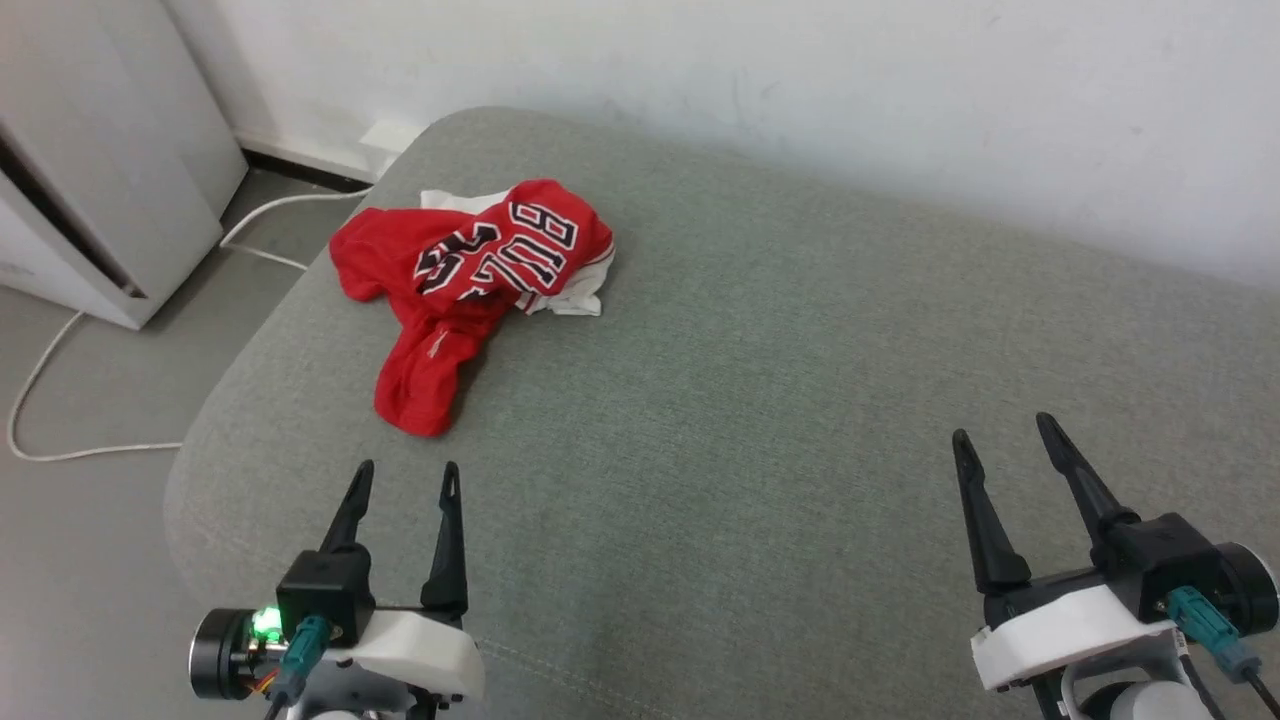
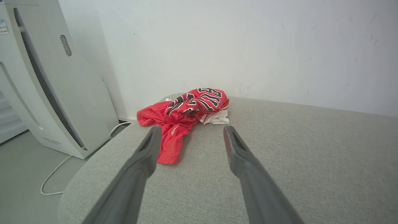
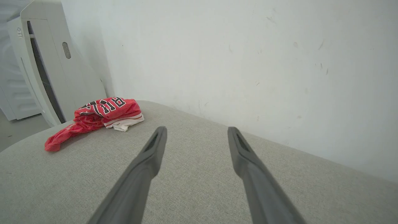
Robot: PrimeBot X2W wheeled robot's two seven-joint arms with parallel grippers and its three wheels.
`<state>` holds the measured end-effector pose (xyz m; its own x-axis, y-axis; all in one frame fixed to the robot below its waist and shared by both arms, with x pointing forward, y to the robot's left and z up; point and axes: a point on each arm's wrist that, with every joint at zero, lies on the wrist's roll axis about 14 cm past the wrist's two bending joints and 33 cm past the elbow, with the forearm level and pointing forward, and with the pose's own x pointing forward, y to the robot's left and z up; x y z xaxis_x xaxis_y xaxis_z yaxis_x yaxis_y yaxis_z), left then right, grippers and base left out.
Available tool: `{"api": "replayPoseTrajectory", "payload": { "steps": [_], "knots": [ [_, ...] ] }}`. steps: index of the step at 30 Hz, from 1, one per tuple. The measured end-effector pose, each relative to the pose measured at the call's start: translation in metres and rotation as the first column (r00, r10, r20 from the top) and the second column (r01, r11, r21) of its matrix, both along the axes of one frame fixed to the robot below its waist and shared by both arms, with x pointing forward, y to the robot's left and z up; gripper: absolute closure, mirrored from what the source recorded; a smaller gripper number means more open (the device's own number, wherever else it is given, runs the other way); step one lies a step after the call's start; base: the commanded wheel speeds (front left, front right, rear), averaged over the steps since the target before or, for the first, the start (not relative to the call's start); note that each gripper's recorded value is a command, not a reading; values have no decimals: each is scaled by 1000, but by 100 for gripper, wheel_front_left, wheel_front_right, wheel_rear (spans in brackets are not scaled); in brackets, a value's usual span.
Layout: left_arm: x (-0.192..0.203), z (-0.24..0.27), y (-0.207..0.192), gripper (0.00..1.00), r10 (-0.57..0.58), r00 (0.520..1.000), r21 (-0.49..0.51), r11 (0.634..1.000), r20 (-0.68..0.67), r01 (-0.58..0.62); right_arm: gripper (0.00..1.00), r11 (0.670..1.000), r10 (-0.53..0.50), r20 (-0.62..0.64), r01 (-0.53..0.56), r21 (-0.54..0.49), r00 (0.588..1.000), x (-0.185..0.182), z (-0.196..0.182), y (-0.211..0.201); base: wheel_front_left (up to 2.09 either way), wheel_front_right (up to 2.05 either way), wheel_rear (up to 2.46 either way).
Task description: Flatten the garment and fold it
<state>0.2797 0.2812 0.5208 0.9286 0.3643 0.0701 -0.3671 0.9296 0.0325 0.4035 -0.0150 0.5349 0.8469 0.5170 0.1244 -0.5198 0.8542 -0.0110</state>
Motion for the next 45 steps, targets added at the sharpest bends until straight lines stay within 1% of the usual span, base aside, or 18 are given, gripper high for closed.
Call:
{"api": "replayPoseTrajectory", "payload": {
  "steps": [16, 34, 41, 45],
  "knots": [
    [-18, 0, 13, 0, 56, 998, 14, 998, 14, -56, 0, 997, 81, 5, -81, 18, 997, -2, -2, 28, 0, 0, 0],
    [-44, -2, 28, 0, 139, 990, 22, 990, 23, -140, 0, 984, 171, 20, -171, 39, 985, -6, -3, 60, 0, 0, 0],
    [-53, -4, 34, 0, 173, 984, 19, 985, 27, -174, 0, 979, 198, 6, -198, 57, 980, -7, -7, 70, 0, 0, 0],
    [-53, -3, 34, 0, 174, 984, 19, 984, 28, -175, 0, 978, 198, 3, -198, 63, 980, -7, -8, 70, 0, 0, 0]
  ]
}}
